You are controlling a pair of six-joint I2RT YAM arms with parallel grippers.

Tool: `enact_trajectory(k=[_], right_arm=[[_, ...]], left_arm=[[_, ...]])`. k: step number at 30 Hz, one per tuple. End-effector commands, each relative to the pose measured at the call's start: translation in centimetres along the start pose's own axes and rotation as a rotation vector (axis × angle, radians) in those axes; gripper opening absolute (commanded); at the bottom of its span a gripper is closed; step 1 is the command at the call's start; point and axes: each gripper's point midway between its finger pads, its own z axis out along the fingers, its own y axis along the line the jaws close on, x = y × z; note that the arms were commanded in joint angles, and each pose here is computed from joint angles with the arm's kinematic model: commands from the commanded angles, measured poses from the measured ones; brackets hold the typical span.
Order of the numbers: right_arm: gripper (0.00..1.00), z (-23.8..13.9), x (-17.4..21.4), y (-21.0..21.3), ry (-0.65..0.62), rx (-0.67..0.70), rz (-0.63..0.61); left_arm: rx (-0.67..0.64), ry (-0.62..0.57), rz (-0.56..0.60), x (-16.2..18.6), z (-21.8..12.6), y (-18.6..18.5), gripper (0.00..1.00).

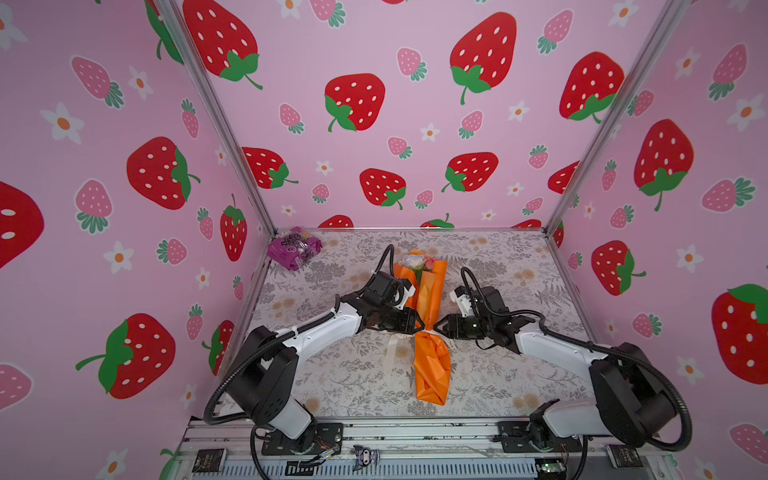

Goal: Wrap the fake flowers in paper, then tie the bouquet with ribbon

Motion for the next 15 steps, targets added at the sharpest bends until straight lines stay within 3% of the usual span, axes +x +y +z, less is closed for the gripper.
enact_trajectory(k=[1, 5, 9, 15], right_arm=[[0.51, 1.0, -0.3, 0.4, 0.013, 0.006, -0.021], [0.49, 1.6, 0.1, -0.9, 0.025, 0.058, 0.000], [0.49, 0.7, -1.2, -0.5, -0.030, 0.074, -0.007], [0.49, 0.0, -2.6, 0.6, -0.081, 0.058, -0.010]], left_arm=[[-0.023, 0.007, -0.066, 0.1, 0.6, 0.6, 0.56], [-0.034, 0.060, -0.086, 1.4, 2.3, 1.9, 0.57], [-0.071, 0.097, -0.105, 2.7, 3.7, 3.6, 0.40], [-0.078, 0.124, -0.117, 3.6, 5.2, 4.9, 0.27]])
